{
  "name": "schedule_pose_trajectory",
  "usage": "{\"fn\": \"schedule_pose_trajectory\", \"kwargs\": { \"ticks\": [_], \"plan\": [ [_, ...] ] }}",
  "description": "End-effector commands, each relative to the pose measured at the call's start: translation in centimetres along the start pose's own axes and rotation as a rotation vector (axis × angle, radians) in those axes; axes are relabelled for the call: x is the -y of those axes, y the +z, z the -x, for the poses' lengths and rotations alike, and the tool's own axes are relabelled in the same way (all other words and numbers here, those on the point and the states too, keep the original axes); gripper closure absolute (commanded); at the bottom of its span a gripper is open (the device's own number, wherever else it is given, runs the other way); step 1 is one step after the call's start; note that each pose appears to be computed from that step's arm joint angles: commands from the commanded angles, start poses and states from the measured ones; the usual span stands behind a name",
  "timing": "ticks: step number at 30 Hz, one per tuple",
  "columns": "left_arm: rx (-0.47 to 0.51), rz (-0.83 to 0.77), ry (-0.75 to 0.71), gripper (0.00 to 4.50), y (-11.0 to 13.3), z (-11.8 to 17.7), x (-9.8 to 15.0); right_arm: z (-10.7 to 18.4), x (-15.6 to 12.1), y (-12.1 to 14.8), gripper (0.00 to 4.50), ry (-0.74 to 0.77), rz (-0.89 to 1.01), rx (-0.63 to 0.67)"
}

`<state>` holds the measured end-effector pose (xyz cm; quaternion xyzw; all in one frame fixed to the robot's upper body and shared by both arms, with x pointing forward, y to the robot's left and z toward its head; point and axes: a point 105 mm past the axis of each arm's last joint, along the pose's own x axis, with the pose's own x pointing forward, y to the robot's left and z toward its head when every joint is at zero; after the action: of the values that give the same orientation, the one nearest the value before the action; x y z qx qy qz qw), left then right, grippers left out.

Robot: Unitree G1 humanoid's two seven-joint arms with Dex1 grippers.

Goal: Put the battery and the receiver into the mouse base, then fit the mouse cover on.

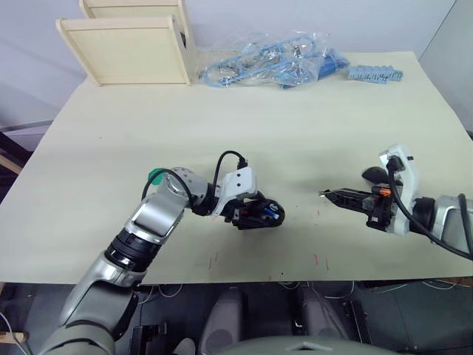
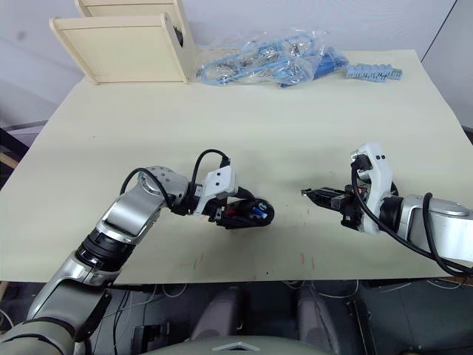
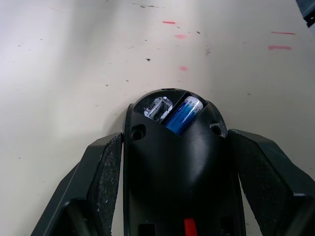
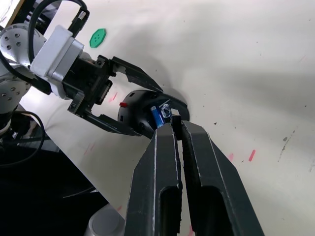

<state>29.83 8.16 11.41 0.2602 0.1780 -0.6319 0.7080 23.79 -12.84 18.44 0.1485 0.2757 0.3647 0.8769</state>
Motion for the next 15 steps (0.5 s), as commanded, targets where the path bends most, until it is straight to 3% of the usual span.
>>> {"fn": "schedule_pose_trajectory", "kwargs": {
  "ticks": [1,7,15],
  "plan": [
    [0.025,-0.038,0.0,1.58,1.0,0.1,-0.2,0.2,-0.6,0.7,4.5,0.023,0.014,0.025],
    [0.024,-0.068,-0.004,1.58,1.2,-0.1,0.0,-0.2,-1.0,0.8,4.5,0.031,0.031,0.014],
    [-0.013,-0.075,-0.012,1.58,0.3,-0.9,0.4,-2.7,-1.7,1.4,4.5,0.005,0.178,-0.13]
  ]
}}
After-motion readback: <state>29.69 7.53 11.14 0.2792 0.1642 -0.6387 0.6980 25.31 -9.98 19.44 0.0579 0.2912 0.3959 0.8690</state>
